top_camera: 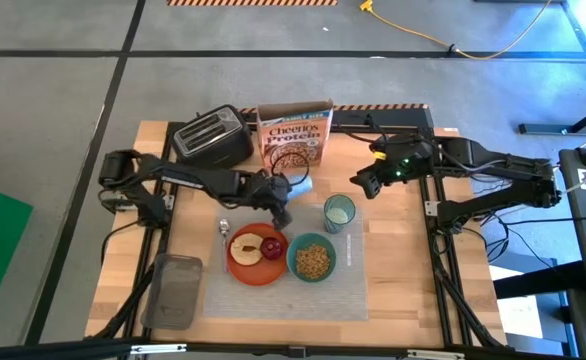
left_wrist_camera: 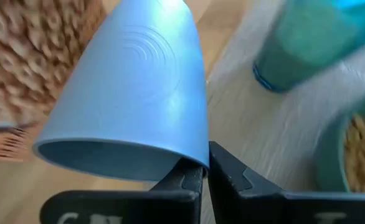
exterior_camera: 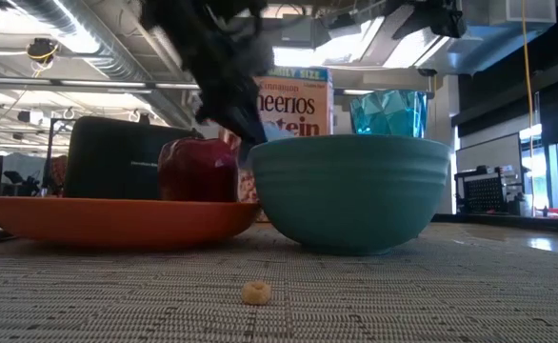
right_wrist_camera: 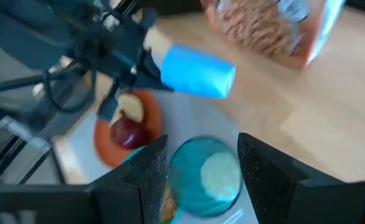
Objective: Arrange a breakfast setting
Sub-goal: Move the blue cup to the top right of the table
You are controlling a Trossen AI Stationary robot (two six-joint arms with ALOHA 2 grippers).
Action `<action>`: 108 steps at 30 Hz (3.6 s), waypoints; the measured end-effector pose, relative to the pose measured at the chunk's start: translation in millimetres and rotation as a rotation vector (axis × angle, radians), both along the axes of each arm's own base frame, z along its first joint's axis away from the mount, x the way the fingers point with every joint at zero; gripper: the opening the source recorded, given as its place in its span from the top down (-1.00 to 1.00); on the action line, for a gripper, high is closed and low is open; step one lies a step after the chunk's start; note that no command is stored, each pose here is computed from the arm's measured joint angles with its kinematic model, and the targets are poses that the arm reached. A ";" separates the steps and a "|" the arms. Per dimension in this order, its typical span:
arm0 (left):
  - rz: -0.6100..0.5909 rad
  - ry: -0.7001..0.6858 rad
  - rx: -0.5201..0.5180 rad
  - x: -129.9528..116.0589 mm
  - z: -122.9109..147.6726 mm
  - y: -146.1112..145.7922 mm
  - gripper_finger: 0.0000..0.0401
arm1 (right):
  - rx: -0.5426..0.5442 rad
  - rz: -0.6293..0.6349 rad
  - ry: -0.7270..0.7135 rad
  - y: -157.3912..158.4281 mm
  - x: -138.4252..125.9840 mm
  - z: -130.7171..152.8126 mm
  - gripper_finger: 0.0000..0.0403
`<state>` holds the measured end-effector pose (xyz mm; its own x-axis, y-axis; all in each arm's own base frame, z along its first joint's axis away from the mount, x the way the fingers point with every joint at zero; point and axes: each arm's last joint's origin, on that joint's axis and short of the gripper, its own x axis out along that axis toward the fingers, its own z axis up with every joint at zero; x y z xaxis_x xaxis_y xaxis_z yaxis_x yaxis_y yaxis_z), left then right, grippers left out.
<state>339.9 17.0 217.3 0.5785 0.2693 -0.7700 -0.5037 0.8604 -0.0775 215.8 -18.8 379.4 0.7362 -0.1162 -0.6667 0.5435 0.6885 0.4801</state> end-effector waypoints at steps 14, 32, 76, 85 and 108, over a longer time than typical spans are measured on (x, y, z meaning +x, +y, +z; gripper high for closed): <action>-0.734 0.112 0.805 -27.0 58.1 -58.8 0.96 | -0.074 0.215 -0.262 3.1 16.1 20.5 0.10; -1.240 0.420 1.568 7.0 121.7 -46.2 0.94 | -0.538 0.644 -0.325 5.9 30.5 68.8 0.10; -1.594 -0.103 1.664 30.4 119.7 -59.6 0.93 | -0.102 1.417 -0.151 15.7 101.9 32.8 0.93; -1.560 -0.166 1.593 29.6 121.8 -64.4 0.71 | -0.084 1.470 -0.189 17.1 99.0 32.5 0.98; -0.813 -0.039 1.018 -17.7 155.0 -45.6 -0.16 | -0.565 0.930 0.239 -45.0 14.3 79.2 1.00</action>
